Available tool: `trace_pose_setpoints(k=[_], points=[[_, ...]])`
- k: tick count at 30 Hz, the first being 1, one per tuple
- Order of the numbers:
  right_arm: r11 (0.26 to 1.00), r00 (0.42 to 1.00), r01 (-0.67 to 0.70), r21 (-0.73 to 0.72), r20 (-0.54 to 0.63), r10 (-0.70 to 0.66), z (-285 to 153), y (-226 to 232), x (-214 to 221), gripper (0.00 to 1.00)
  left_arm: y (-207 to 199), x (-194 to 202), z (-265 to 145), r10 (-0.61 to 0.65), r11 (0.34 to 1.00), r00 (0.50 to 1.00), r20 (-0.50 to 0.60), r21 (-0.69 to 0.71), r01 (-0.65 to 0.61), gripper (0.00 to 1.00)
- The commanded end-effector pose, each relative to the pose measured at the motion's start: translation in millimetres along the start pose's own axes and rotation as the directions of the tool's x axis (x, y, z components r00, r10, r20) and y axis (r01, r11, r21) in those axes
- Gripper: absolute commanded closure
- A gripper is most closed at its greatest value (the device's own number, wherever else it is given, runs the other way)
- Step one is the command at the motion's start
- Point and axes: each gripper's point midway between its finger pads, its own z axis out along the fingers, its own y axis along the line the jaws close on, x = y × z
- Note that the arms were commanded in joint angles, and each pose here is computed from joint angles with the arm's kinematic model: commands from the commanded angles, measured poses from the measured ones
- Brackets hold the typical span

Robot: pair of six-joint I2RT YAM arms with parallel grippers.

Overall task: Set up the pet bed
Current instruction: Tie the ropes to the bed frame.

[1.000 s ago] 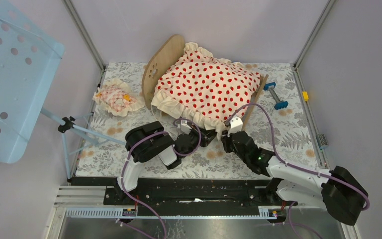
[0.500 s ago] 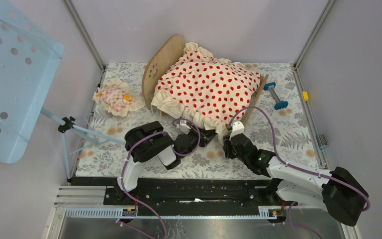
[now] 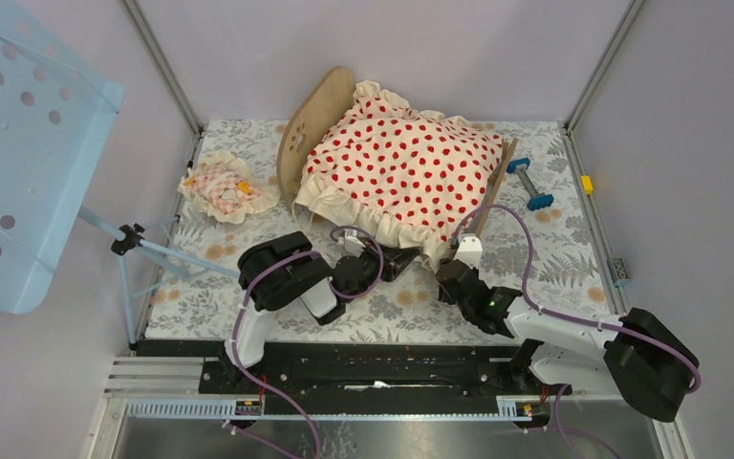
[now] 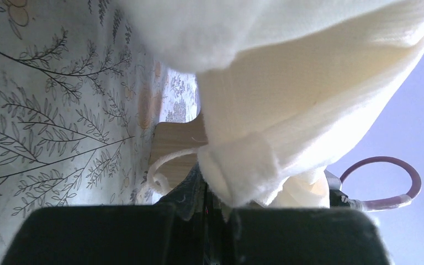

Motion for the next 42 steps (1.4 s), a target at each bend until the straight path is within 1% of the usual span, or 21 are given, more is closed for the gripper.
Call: trace_pose_setpoints(k=[1, 4, 6, 13, 21, 24, 26, 27, 28, 31, 34, 40, 42], points=[[0.998, 0.999, -0.037, 0.041, 0.016, 0.036, 3, 0, -9, 0.54, -53, 4, 2, 0.005, 0.981, 1.000, -0.026, 0.192, 0.000, 1.00], [0.997, 0.999, -0.047, 0.054, -0.010, 0.048, 6, 0, -1, 0.55, -53, 7, 5, 0.006, 0.981, 0.999, -0.038, 0.195, 0.001, 1.00], [0.998, 0.998, -0.063, 0.027, -0.001, 0.063, 10, 7, -3, 0.55, -53, 8, 5, 0.009, 0.980, 0.999, -0.042, 0.197, 0.000, 1.00], [0.999, 0.999, -0.040, -0.009, -0.020, 0.040, 18, 20, -2, 0.56, -52, 9, 6, 0.007, 0.981, 0.999, -0.048, 0.195, 0.002, 1.00], [0.999, 0.998, -0.023, 0.024, -0.058, 0.024, 24, 21, 3, 0.57, -52, 9, 6, 0.004, 0.980, 0.999, -0.051, 0.197, 0.006, 1.00], [1.000, 0.997, -0.025, 0.017, -0.077, 0.026, 25, 23, 8, 0.65, -53, 10, 6, 0.002, 0.980, 0.999, -0.055, 0.198, 0.009, 1.00], [0.999, 0.996, -0.032, 0.015, -0.082, 0.033, 24, 23, 10, 0.73, -53, 10, 6, -0.001, 0.980, 0.998, -0.056, 0.198, 0.012, 1.00], [0.999, 0.996, -0.035, 0.014, -0.084, 0.036, 24, 23, 10, 0.78, -52, 10, 6, -0.001, 0.981, 0.999, -0.055, 0.196, 0.012, 1.00], [0.999, 0.996, -0.042, 0.013, -0.082, 0.043, 23, 22, 10, 0.85, -52, 10, 6, -0.001, 0.981, 0.998, -0.056, 0.196, 0.012, 1.00], [0.996, 0.995, -0.075, 0.037, -0.056, 0.077, 16, 14, 6, 1.00, -50, 9, 4, 0.002, 0.982, 0.999, -0.053, 0.189, 0.008, 1.00], [0.991, 0.992, -0.119, 0.067, -0.037, 0.122, 3, 0, 4, 1.00, -46, 6, 1, 0.003, 0.984, 0.999, -0.047, 0.177, 0.006, 1.00], [0.968, 0.970, -0.243, 0.066, 0.028, 0.242, -23, -17, -8, 1.00, -39, 3, -3, 0.011, 0.988, 0.999, -0.052, 0.157, -0.003, 1.00], [0.962, 0.965, -0.263, 0.076, 0.038, 0.261, -28, -23, -9, 1.00, -39, 3, -4, 0.012, 0.988, 0.998, -0.057, 0.155, -0.003, 1.00]])
